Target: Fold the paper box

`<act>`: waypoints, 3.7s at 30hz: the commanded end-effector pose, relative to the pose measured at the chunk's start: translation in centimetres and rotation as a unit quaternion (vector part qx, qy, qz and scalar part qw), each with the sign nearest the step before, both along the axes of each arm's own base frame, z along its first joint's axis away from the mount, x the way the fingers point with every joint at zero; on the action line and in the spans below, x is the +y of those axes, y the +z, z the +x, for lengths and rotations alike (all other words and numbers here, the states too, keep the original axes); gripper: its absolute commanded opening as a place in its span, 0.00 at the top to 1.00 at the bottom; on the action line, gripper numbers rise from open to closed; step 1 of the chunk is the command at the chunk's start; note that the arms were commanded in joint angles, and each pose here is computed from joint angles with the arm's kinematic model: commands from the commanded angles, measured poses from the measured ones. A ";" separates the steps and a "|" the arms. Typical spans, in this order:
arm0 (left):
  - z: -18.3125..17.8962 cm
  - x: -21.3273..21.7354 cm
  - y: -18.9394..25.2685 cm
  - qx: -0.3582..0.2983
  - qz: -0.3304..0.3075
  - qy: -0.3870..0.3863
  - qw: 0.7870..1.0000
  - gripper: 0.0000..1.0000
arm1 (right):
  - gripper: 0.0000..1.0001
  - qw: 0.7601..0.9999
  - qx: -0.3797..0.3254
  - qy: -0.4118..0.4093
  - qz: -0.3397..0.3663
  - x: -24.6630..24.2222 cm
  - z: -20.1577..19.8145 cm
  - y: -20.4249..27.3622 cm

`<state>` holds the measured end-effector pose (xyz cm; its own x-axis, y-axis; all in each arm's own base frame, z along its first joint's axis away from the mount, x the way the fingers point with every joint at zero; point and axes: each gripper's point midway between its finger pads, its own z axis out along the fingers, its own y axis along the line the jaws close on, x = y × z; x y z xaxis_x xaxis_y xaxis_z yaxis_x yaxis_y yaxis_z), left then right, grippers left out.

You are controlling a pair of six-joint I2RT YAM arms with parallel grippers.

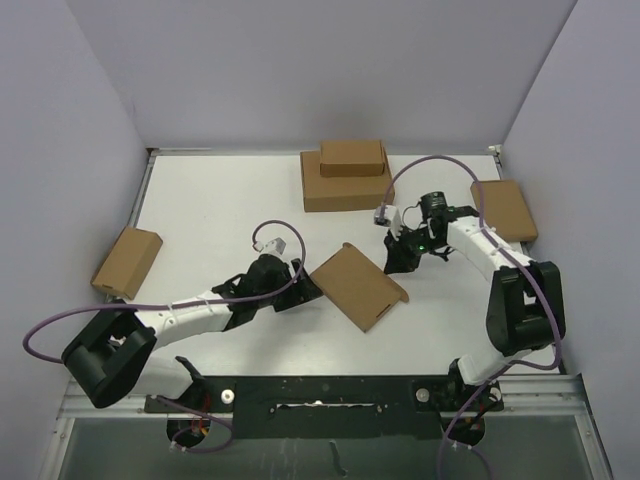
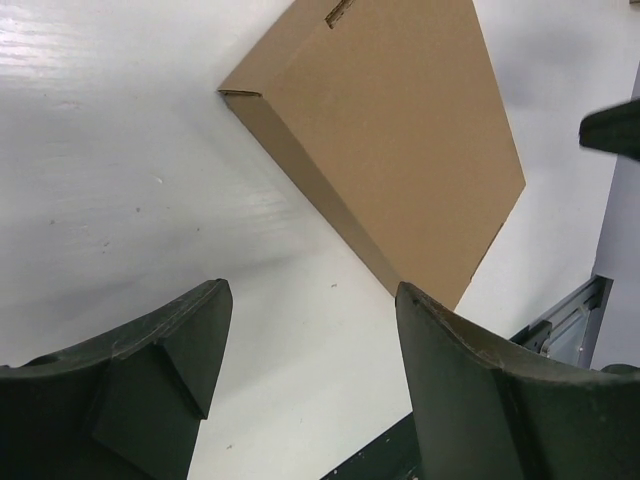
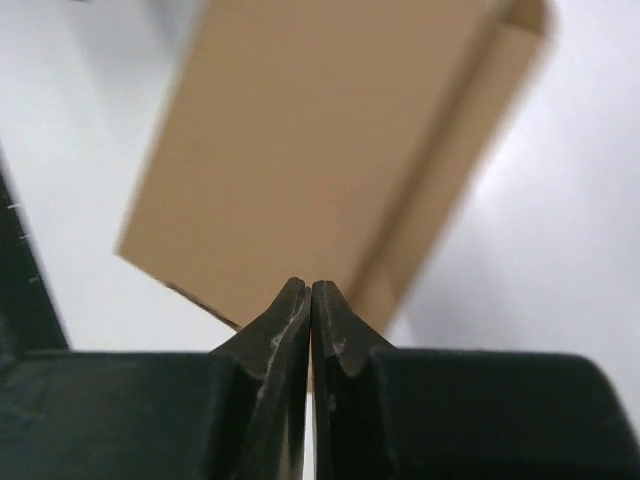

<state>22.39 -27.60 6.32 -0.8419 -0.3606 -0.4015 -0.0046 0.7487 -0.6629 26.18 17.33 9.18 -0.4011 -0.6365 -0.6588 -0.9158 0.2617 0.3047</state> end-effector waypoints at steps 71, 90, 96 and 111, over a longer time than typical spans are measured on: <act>4.2 4.8 4.4 -0.126 0.013 -0.072 0.989 0.13 | 0.17 0.916 -0.246 0.281 0.144 3.8 -7.7 1.7; 3.1 3.3 0.1 -0.041 -0.002 -0.057 0.998 0.16 | 0.57 0.988 -0.009 0.053 0.146 6.1 -2.9 3.1; 3.0 3.4 -0.1 -0.037 -0.002 -0.047 0.998 0.16 | 0.57 0.976 0.121 -0.066 0.170 5.6 -1.2 1.8; 2.7 3.3 -0.7 -0.026 -0.008 -0.034 0.999 0.16 | 0.59 0.957 0.229 -0.146 0.099 5.9 0.3 -2.7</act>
